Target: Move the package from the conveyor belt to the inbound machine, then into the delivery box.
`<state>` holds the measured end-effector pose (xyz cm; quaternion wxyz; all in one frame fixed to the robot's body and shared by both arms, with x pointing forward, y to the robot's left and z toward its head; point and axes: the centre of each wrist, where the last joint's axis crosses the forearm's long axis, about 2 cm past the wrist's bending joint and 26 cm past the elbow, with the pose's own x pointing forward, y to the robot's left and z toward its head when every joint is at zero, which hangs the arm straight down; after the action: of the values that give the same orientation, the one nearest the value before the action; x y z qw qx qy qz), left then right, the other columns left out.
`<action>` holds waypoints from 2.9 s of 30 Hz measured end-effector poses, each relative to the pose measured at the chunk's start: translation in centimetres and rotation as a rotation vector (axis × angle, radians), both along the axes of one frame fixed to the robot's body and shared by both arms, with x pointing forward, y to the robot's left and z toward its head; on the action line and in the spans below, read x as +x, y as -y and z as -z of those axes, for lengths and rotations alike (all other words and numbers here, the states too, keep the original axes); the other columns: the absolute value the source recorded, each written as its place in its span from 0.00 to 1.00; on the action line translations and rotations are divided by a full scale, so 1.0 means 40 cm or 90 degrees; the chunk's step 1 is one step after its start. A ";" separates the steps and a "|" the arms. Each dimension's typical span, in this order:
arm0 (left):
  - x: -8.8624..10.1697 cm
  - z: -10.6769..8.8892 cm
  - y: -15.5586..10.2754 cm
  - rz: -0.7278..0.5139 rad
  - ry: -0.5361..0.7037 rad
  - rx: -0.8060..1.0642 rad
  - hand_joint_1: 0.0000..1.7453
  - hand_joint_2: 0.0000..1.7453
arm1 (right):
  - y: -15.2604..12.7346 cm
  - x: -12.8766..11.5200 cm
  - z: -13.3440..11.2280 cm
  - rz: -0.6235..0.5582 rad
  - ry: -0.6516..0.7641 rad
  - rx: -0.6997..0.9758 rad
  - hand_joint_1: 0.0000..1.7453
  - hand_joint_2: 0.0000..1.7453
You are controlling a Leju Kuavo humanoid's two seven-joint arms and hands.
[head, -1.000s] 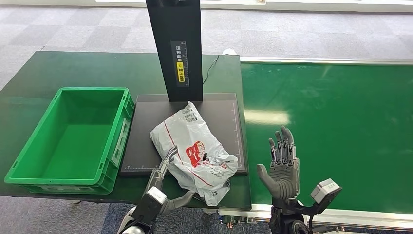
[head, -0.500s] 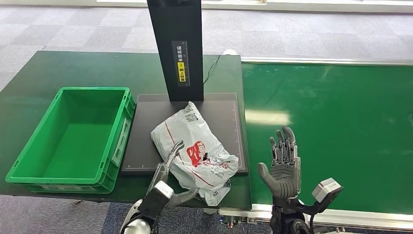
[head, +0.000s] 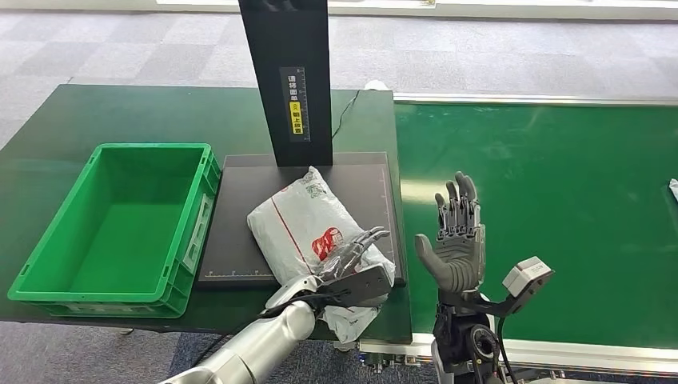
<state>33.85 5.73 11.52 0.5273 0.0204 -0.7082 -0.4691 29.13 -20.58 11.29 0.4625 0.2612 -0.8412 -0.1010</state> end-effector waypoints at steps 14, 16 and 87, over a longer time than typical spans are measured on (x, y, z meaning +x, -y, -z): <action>0.016 0.041 -0.026 0.018 -0.089 0.184 0.00 1.00 | -0.003 0.022 -0.001 -0.009 0.000 -0.001 0.00 1.00; 0.017 0.043 -0.030 0.016 -0.088 0.191 0.00 1.00 | -0.003 0.022 0.000 -0.010 -0.001 -0.003 0.00 1.00; -0.049 0.009 -0.165 -0.139 0.171 -0.411 1.00 1.00 | 0.004 -0.060 0.061 0.026 -0.044 -0.017 0.00 1.00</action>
<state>31.89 12.33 11.17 0.4555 -0.0101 -0.8765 -0.1556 26.74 -20.75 8.85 0.4923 0.2342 -0.8313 -0.1084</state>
